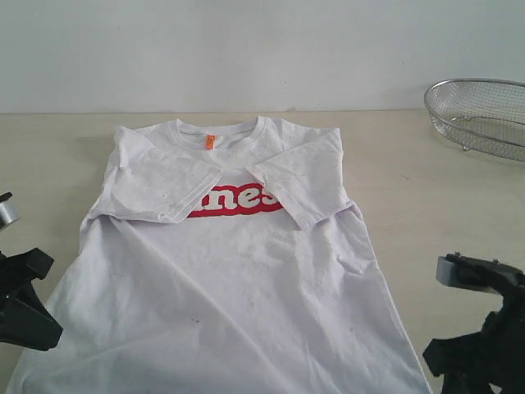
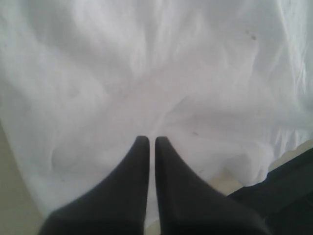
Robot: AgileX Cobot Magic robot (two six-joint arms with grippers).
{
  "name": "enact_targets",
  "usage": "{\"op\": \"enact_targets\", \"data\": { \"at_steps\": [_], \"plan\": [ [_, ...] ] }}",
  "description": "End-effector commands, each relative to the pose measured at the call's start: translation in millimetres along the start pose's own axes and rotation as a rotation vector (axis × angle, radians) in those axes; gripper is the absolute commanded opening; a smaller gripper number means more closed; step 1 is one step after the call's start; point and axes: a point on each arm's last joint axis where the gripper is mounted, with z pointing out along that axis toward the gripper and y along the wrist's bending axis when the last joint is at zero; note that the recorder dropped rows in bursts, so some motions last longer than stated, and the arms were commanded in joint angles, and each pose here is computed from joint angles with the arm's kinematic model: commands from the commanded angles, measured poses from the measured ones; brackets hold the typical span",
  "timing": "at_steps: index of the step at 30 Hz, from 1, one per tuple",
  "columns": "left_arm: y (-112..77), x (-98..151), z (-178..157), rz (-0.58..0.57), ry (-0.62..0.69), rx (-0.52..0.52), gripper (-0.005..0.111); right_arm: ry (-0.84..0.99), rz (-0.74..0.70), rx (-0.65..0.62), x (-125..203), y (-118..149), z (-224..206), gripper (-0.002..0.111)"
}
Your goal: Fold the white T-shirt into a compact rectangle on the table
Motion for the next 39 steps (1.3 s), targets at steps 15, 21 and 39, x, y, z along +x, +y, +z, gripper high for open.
{"op": "enact_targets", "data": {
  "at_steps": [15,21,39],
  "plan": [
    [-2.0,1,1,-0.018,-0.002,0.002,0.005,-0.05,0.113,-0.119,22,-3,35,0.054],
    [-2.9,1,0,-0.016,-0.003,0.005,0.005,0.01,0.128,-0.072,17,-15,54,0.034],
    [-3.1,1,0,-0.015,-0.008,0.008,0.005,-0.285,-0.169,-0.192,-6,22,-13,0.0]
  ]
}}
